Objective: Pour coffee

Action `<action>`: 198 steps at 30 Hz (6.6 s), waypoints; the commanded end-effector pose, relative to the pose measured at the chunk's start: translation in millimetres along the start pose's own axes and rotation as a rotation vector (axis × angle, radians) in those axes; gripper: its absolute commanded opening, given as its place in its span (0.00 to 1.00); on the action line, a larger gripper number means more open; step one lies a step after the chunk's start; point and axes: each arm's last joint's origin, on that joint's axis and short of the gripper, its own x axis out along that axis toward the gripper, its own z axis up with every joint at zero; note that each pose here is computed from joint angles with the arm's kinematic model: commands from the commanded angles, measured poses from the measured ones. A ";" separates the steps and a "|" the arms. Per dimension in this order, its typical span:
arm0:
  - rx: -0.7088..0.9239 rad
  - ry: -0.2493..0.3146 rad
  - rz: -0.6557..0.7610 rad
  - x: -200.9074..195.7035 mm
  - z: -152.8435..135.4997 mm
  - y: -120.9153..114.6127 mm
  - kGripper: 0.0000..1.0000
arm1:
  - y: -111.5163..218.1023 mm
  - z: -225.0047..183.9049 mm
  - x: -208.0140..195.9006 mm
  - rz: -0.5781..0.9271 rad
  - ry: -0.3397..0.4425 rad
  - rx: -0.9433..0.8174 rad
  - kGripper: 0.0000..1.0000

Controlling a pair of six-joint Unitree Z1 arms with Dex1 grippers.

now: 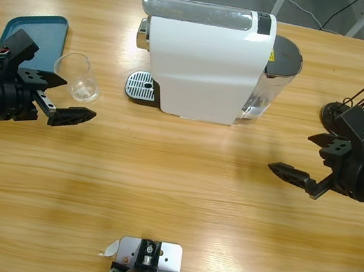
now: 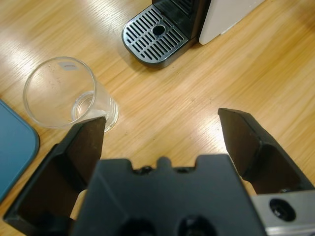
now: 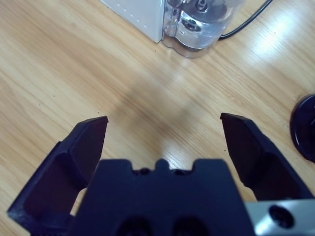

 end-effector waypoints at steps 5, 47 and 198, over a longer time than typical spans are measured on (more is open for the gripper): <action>-0.012 0.031 -0.017 5.0 -3.4 -2.2 0.99 | 2.1 -1.0 1.2 0.011 0.027 0.005 1.00; -1.124 0.030 -0.659 60.4 125.7 91.5 0.89 | 0.7 -0.1 -8.6 0.000 -0.016 0.009 1.00; -0.335 -0.110 0.200 -113.1 -23.1 32.0 0.94 | -134.8 -2.5 10.5 -0.620 -0.079 0.803 0.17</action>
